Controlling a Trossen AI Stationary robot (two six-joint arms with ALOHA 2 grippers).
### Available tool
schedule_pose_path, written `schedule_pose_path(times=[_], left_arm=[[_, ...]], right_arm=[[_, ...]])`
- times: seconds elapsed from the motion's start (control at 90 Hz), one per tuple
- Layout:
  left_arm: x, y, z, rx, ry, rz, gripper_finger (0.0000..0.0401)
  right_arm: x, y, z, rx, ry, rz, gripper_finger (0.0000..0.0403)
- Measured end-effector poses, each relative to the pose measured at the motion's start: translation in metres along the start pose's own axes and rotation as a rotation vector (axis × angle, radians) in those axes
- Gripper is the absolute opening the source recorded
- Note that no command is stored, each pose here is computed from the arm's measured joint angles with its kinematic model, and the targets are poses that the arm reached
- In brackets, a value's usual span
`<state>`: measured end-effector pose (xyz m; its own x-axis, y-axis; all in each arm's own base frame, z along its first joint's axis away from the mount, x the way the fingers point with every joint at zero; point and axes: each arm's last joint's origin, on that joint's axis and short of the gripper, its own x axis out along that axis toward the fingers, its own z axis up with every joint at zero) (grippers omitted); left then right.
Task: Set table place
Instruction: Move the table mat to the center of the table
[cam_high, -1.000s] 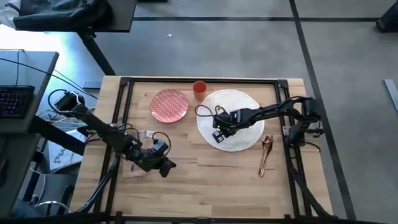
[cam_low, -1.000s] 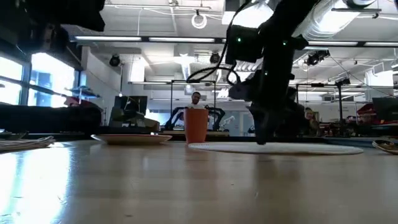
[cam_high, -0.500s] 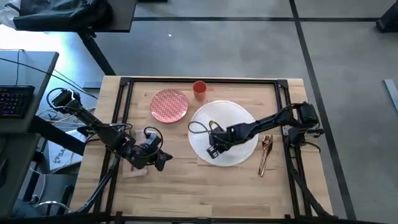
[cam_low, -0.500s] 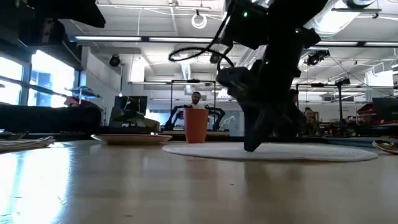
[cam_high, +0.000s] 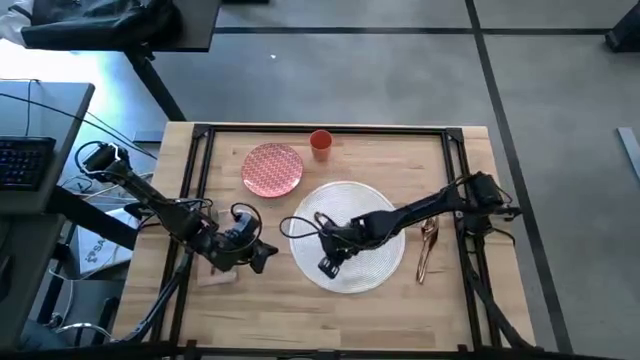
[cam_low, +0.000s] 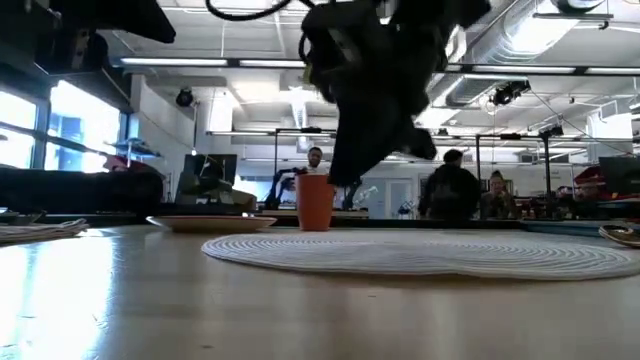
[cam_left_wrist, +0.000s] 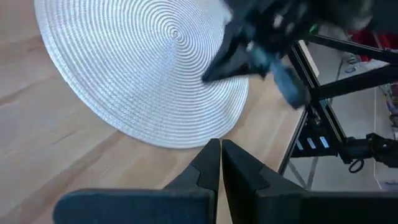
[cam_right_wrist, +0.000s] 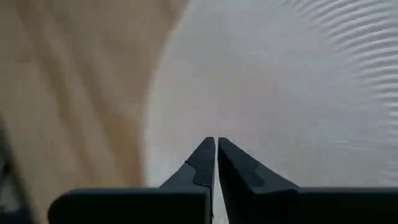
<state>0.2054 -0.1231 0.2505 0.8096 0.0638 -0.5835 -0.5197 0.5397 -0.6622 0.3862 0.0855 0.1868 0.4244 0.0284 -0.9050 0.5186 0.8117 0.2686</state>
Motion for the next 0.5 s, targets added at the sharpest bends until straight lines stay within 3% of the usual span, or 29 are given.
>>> schedule_pose_path(times=[0.1,0.244,0.356,0.5], left_arm=[[0.000,0.000,0.000,-0.015,0.002,0.001,0.0000],[0.000,0.000,0.000,-0.017,0.003,0.000,0.0000],[0.000,0.000,0.000,-0.016,0.003,0.001,0.0000],[0.000,0.000,0.000,-0.015,0.003,0.002,0.0000]], right_arm=[[-0.008,-0.010,-0.005,0.000,0.058,-0.180,0.0000],[0.003,-0.036,-0.021,0.091,0.157,-0.331,0.0000],[0.017,-0.051,-0.029,0.137,0.174,-0.334,0.0000],[0.028,-0.052,-0.031,0.173,0.148,-0.227,0.0000]])
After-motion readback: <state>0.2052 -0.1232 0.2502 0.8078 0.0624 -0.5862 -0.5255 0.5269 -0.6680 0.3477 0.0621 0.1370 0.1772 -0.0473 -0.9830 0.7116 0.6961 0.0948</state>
